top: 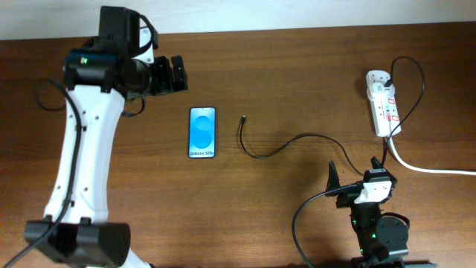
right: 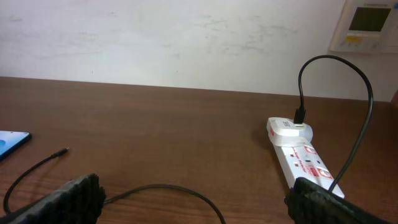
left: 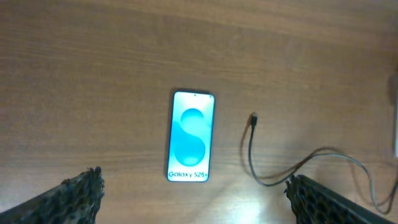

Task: Plug charger to phone and switch on socket
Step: 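Move the left gripper over the phone and lower it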

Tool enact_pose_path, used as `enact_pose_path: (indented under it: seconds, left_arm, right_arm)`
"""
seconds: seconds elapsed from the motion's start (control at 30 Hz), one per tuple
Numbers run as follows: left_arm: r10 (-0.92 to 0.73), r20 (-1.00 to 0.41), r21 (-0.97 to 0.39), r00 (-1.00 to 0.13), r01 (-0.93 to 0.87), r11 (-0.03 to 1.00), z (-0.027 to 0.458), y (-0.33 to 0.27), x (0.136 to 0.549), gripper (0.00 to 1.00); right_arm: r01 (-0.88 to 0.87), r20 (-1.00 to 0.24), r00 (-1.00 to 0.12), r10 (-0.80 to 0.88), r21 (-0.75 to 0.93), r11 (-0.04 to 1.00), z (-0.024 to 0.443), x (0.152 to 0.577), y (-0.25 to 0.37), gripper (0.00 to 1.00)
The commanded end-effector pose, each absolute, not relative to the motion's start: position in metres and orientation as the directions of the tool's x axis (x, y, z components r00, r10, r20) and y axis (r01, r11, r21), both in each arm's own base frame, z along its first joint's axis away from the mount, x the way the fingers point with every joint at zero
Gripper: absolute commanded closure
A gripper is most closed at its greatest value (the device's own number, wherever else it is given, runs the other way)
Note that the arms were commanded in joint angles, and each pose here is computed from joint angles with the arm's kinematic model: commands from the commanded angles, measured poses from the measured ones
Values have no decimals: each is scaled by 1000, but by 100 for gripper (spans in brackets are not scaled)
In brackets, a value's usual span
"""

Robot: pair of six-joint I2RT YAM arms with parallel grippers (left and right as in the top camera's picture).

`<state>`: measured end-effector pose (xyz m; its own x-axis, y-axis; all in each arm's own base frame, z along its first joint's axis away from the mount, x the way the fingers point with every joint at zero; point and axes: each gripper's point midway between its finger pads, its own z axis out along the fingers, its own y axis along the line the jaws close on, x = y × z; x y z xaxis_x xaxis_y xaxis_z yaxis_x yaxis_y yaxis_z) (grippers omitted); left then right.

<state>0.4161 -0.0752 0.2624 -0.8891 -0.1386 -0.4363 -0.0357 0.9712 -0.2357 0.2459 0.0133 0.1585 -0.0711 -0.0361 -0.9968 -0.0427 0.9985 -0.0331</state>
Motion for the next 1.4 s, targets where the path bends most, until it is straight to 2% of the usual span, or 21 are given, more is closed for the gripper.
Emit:
enact_pose_path:
  seconds: [0.0, 0.47, 1.03, 1.27, 1.37]
  left_arm:
    - [-124, -388, -123, -913, -82, 989, 242, -66, 421, 1]
    - [-91, -226, -45, -970, -83, 996, 166, -74, 435, 1]
    - [-81, -275, -58, -958, -68, 996, 161, -83, 452, 1]
    - [-61, -233, -43, -971, -52, 998, 146, -83, 449, 1]
    - [-26, -161, -24, -987, -22, 999, 120, -92, 444, 1]
  right_arm:
    - [-33, -996, -78, -37, -34, 999, 156, 246, 12, 2]
    - [-33, -996, -78, -37, -34, 999, 155, 246, 12, 1]
    - [-33, -996, -78, -37, -34, 999, 156, 246, 12, 2]
    - [-33, -996, -78, -37, -34, 999, 155, 246, 12, 2]
    - [-33, -996, -78, -37, -34, 999, 155, 246, 12, 2]
